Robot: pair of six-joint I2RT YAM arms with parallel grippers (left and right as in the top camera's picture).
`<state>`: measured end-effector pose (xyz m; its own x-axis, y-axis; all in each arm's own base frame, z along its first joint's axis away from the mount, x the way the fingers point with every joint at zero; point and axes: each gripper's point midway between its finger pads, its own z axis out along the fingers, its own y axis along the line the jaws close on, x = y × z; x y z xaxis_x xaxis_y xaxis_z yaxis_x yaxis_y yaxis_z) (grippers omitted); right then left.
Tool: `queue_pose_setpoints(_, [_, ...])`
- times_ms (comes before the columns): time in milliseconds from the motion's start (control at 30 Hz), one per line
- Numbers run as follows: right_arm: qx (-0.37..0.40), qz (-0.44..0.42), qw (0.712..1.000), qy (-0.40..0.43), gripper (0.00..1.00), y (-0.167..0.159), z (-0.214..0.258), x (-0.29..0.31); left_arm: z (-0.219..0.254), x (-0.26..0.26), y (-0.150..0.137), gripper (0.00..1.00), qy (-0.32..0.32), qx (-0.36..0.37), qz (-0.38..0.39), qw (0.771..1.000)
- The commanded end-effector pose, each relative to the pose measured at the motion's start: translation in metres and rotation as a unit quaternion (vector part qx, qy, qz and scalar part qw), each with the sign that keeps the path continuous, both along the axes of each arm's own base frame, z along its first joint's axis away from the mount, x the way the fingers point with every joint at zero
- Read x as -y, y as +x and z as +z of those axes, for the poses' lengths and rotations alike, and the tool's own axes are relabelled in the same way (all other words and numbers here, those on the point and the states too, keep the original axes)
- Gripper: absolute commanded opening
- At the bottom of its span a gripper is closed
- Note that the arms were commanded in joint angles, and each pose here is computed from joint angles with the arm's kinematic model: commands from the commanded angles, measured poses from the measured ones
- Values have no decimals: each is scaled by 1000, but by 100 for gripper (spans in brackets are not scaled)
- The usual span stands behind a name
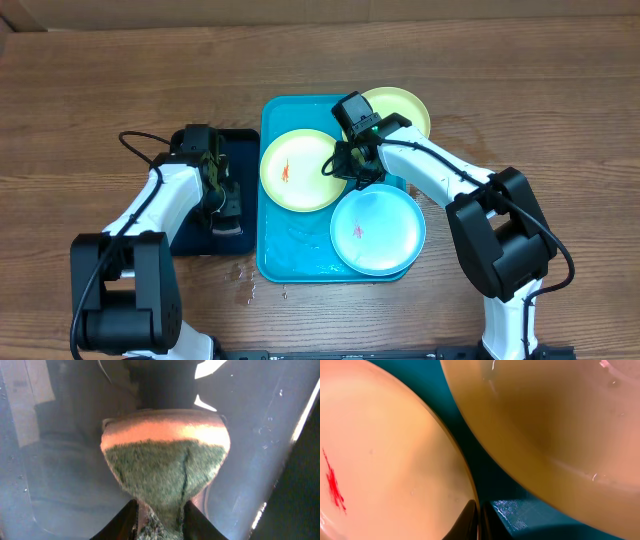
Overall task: Clean dirty plates on tray and stack at the side
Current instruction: 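Lower the left gripper and grasp the green-and-pink sponge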
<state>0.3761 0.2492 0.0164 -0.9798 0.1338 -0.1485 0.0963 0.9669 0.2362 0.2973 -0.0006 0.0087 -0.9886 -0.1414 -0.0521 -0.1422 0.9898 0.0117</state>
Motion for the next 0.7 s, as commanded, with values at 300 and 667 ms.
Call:
queue_pose_setpoints(300, [10,-8,1000,1,10,6,5,-1,22,1,14,4,3,-8,22,1000])
queue_pose_setpoints(667, [11,-8,1000,1,5,7,5,-1,122,17,81,4,-18,121,-29,992])
